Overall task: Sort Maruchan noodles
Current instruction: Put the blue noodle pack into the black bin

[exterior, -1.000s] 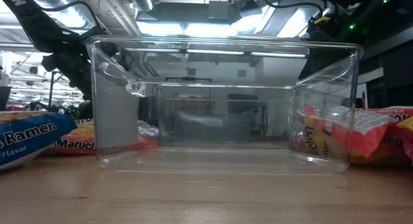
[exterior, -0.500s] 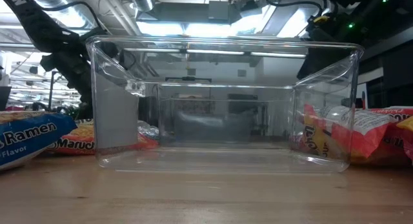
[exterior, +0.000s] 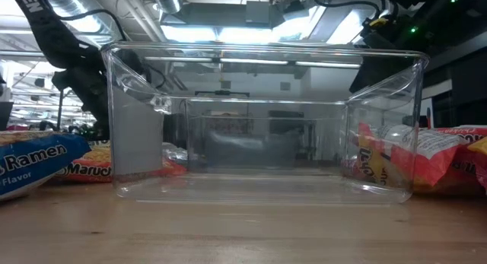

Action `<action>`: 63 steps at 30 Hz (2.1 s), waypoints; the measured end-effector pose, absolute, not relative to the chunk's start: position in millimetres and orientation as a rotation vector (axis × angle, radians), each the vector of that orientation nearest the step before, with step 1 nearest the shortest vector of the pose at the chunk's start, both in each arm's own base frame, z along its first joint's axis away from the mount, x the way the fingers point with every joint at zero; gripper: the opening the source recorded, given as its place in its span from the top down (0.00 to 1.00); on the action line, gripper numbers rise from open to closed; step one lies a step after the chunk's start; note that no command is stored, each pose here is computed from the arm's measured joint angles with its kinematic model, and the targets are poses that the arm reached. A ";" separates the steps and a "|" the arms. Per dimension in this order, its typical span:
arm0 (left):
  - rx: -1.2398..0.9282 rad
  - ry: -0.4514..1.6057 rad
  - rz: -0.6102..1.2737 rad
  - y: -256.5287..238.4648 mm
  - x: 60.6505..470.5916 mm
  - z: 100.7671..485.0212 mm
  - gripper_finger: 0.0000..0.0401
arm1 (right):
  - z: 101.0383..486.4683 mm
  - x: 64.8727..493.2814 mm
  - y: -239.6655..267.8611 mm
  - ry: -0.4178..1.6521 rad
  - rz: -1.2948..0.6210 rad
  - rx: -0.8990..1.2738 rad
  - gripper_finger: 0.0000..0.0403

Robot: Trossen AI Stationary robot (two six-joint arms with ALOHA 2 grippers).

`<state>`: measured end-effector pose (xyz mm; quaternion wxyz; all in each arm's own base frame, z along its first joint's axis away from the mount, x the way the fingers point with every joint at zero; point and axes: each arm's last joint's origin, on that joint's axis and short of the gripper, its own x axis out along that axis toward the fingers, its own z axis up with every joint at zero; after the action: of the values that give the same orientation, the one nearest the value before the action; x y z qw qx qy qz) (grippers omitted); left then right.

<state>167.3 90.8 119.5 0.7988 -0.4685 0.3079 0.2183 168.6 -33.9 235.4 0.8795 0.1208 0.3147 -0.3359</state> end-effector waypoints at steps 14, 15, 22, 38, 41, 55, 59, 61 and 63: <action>-1.014 0.644 0.460 88.2 171.6 119.8 0.32 | 235.1 168.3 -33.9 0.663 -0.698 0.248 0.13; -1.014 0.656 0.457 87.0 172.3 118.3 0.34 | 235.1 168.3 -33.8 0.663 -0.698 0.248 0.13; -1.017 0.696 0.453 84.7 177.7 108.5 0.49 | 235.1 168.3 -33.8 0.663 -0.697 0.248 0.13; -1.153 0.638 0.464 94.7 168.4 116.1 0.92 | 235.1 168.3 -33.8 0.663 -0.697 0.248 0.13; -1.188 0.629 0.445 95.7 167.4 117.5 0.98 | 235.1 168.3 -33.8 0.663 -0.697 0.248 0.13; -1.315 0.534 0.396 93.2 163.3 137.1 1.00 | 235.0 168.3 -33.8 0.663 -0.697 0.248 0.13; -1.332 0.487 0.402 92.1 161.1 145.2 1.00 | 235.0 168.3 -33.9 0.663 -0.697 0.248 0.13; -1.345 0.466 0.410 91.5 159.7 148.7 1.00 | 235.0 168.3 -33.9 0.663 -0.697 0.248 0.13; -1.361 0.448 0.417 90.7 158.3 151.8 1.00 | 235.0 168.2 -33.8 0.664 -0.697 0.248 0.13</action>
<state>158.3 90.7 151.8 0.7344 -0.6189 0.2037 0.1899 168.2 -33.8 235.0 0.8790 0.1189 0.3184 -0.3344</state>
